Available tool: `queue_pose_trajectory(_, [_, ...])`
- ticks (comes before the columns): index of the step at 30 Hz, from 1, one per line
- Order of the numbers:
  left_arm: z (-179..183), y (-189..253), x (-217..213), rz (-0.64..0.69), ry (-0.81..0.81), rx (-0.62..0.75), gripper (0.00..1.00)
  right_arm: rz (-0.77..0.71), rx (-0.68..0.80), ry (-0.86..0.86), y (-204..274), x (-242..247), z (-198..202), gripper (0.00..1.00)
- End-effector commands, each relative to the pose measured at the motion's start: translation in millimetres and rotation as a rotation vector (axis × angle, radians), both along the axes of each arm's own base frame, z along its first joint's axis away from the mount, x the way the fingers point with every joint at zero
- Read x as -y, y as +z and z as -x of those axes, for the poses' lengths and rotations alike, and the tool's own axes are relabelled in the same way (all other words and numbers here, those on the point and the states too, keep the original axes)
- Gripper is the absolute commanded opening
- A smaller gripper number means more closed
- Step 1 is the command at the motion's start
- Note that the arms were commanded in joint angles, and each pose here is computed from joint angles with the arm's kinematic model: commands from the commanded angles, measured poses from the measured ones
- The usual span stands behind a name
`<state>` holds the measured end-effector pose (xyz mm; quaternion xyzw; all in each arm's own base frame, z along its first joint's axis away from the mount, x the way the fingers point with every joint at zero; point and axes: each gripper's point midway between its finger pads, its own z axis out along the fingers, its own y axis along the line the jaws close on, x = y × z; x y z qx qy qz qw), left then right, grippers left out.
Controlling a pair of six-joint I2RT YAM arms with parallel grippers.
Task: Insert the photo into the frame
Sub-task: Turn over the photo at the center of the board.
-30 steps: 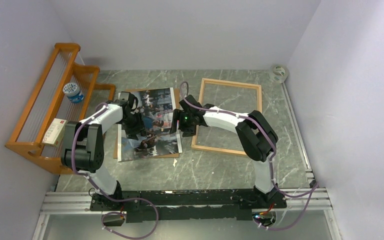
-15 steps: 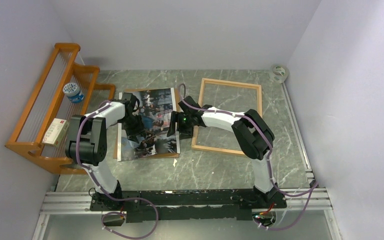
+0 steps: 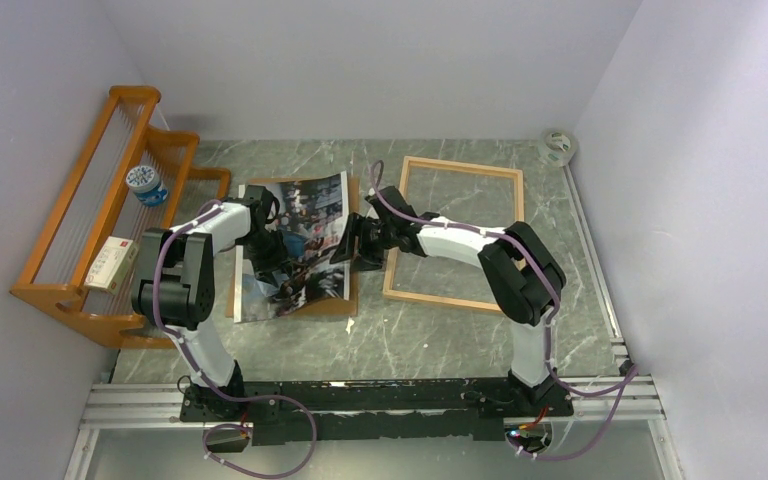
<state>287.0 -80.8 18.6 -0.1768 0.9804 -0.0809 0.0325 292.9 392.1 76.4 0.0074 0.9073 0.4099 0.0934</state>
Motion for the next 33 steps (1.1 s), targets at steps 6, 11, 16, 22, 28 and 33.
queue_pose_trajectory(6, [1.4,-7.8,0.0,-0.007,0.006,-0.026,0.48,-0.153,0.062,-0.008,34.7,-7.3,-7.4,0.84])
queue_pose_trajectory(11, [0.7,-7.9,2.3,0.005,0.005,-0.024,0.48,-0.245,0.064,-0.01,35.6,-12.5,-12.2,0.86])
queue_pose_trajectory(16, [-4.5,-0.2,5.3,0.023,0.004,0.008,0.48,-0.258,0.023,-0.004,24.6,-18.3,-13.3,0.6])
queue_pose_trajectory(22, [-25.7,30.9,16.3,0.087,0.002,0.128,0.49,-0.187,0.051,0.002,12.6,-15.7,-19.9,0.29])
queue_pose_trajectory(28, [-52.9,82.1,25.3,0.136,-0.013,0.26,0.54,-0.065,0.145,0.022,13.5,-4.3,-28.5,0.0])
queue_pose_trajectory(33, [-78.2,145.9,40.2,0.222,-0.047,0.414,0.77,0.054,0.292,0.075,33.7,9.7,-27.0,0.0])
